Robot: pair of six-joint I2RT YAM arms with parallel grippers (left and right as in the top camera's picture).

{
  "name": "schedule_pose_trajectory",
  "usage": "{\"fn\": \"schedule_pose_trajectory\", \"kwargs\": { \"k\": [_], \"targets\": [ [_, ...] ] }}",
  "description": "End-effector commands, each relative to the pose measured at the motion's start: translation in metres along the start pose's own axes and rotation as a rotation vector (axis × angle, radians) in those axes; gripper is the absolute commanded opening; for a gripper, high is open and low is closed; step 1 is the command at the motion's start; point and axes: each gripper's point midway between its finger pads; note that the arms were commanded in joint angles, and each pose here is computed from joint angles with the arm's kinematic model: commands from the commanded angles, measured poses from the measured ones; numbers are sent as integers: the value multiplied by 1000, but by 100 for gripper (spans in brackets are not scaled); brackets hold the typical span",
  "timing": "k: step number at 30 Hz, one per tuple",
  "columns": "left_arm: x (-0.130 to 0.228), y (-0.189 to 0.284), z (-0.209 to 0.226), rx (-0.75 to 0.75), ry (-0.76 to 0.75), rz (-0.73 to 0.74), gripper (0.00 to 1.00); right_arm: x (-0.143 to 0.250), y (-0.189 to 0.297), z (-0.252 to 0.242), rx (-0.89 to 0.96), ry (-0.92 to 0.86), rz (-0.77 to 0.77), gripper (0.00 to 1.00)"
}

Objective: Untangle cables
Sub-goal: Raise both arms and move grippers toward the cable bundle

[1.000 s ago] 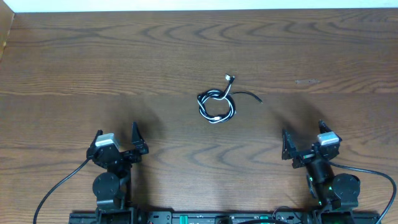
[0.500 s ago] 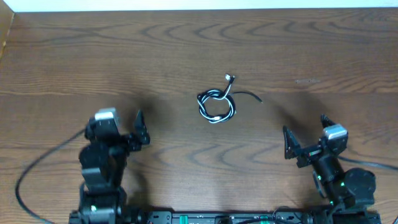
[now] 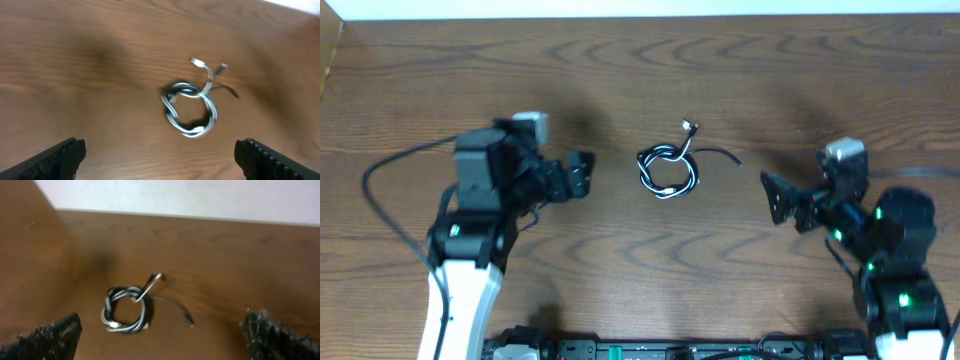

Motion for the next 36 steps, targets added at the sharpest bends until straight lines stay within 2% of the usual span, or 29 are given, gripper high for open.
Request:
{"fn": "schedule_pose_trajectory", "kwargs": {
  "k": [1,9,16,21,26,28,36],
  "targets": [
    [-5,-13,-42,85,-66,70,100,-21,-12,6,-102,-43,43,99],
    [-8,-61,-83,102,-102,241,100,-43,-40,-19,-226,-132,170,99],
    [-16,-83,-117,261,-102,280,100,-48,-72,-45,-243,-126,147,99],
    [-19,-85,-116,249,-109,262,100,-42,-82,-50,-239,-131,157,99],
    [-22,-96,-105,180,-107,243,99,-32,-88,-57,-209,-141,186,97],
    [-20,-106,-93,83,-28,235,94,-27,-92,-58,-211,-163,201,92],
    [13,-126,-71,-161,164,269,79,-17,-94,-65,-168,-211,241,87]
  ]
}}
Point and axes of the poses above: each gripper's point midway between its finger pads, its own y axis back along the fingers, its own z axis along the line the jaws close on, x = y × z, and after that the axes turned 10 degrees about y, right-handed
